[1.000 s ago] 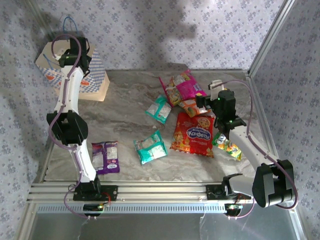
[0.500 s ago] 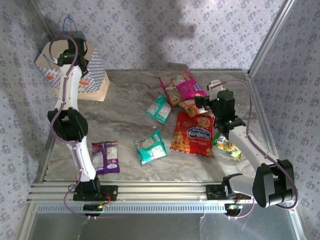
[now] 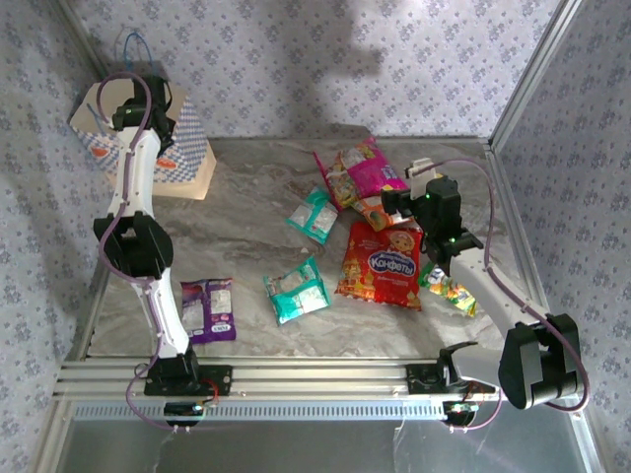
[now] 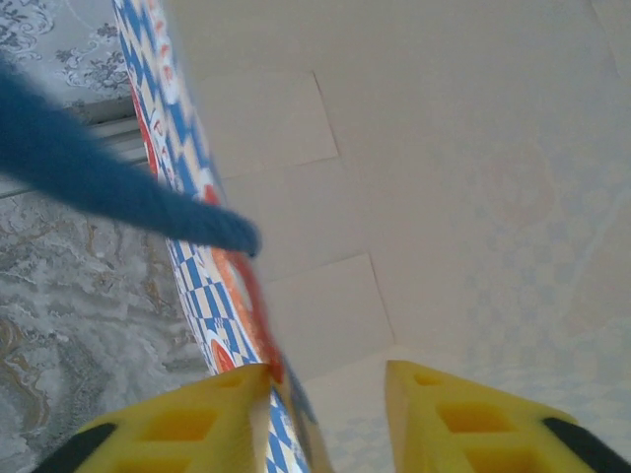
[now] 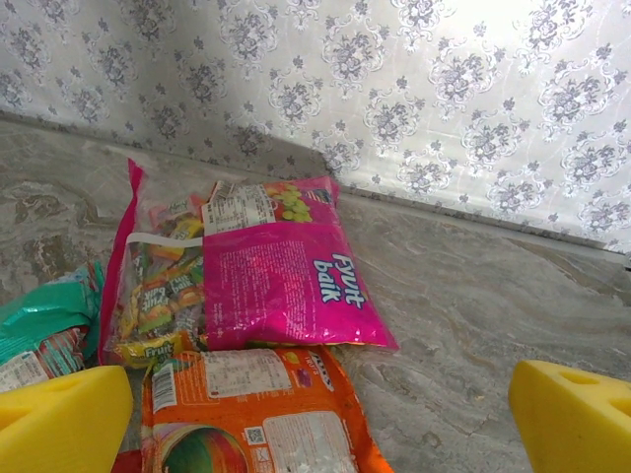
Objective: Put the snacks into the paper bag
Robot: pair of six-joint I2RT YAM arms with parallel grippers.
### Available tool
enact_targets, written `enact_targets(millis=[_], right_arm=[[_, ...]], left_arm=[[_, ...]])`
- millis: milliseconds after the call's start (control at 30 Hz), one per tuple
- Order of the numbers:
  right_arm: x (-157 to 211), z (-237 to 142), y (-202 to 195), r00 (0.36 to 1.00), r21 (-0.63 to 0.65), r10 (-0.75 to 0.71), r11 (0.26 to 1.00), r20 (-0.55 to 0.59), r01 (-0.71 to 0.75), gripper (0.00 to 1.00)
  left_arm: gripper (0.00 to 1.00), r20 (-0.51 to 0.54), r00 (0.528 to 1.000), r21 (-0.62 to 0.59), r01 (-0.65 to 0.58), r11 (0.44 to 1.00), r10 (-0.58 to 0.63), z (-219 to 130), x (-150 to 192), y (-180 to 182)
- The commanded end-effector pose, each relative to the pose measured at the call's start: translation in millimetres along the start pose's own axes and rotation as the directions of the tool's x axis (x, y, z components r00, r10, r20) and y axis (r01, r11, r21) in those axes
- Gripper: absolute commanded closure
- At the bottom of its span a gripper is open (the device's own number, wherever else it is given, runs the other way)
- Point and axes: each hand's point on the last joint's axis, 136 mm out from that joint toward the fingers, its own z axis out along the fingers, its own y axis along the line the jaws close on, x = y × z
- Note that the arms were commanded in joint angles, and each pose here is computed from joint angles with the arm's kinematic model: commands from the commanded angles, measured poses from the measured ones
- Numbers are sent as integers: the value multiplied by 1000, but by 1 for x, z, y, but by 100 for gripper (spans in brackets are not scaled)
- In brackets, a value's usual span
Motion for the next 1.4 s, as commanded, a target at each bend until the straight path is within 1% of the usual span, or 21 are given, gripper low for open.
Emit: enact_targets(millis=[0, 67, 100, 167, 367, 500, 600, 667, 833, 900, 967, 1067, 1167, 1233, 1300, 1333, 1367], right_arm=[[-2, -6, 1, 1000, 4, -31, 1000, 3, 31, 0], [-3, -7, 2, 999, -1, -32, 999, 7, 32, 0], [-4, -7, 2, 999, -1, -31, 1000, 9, 31, 0], [-6, -8, 4, 999, -6, -32, 999, 13, 32, 0], [-11, -8, 4, 1000, -6, -13, 1000, 20, 13, 0], [-12, -10, 3, 1000, 2, 3, 1000, 19, -3, 0], [-13, -12, -1, 1000, 29, 17, 999, 17, -18, 0], [-14, -13, 0, 1000, 18, 17, 1000, 9, -17, 0], [-19, -19, 0, 999, 13, 36, 999, 12, -36, 0], [-21, -25, -1, 997, 11, 77, 997, 27, -77, 0], [-26, -31, -9, 988, 37, 140, 989, 62, -142, 0], [-30, -40, -22, 970, 75, 224, 970, 98, -231, 0], [-28, -46, -30, 956, 103, 278, 953, 88, -286, 0], [-23, -52, -45, 924, 177, 371, 907, 92, -382, 0], [-19, -58, -53, 911, 207, 405, 887, 81, -413, 0], [-18, -60, -55, 907, 210, 412, 883, 82, -420, 0], [-17, -61, -57, 905, 207, 417, 881, 84, -425, 0]], left_arm=[[74, -19, 1000, 3, -13, 1000, 13, -12, -3, 6], [81, -28, 999, 1, -21, 1000, 21, -14, -1, 9], [86, -33, 999, -1, -29, 1000, 29, -15, 1, 10], [90, -41, 998, -3, -45, 999, 45, -17, 3, 14], [94, -52, 989, 6, -135, 991, 135, -30, 7, 21], [100, -64, 978, 32, -198, 980, 200, -39, 13, 21], [100, -98, 964, 72, -240, 968, 246, -42, 23, 18], [100, -112, 950, 100, -282, 954, 293, -45, 30, 15], [100, -118, 916, 146, -366, 919, 384, -59, 44, 8], [100, -126, 899, 191, -393, 900, 419, -65, 52, 2], [100, -147, 883, 232, -406, 884, 445, -71, 61, -2], [100, -158, 845, 281, -458, 844, 511, -82, 74, -6], [100, -156, 806, 323, -505, 801, 571, -93, 85, -6], [99, -156, 782, 354, -526, 773, 603, -101, 91, -5], [99, -155, 765, 384, -536, 752, 625, -108, 95, -2], [99, -144, 765, 397, -536, 745, 628, -113, 94, -3], [100, -159, 753, 396, -544, 740, 639, -111, 99, 5]])
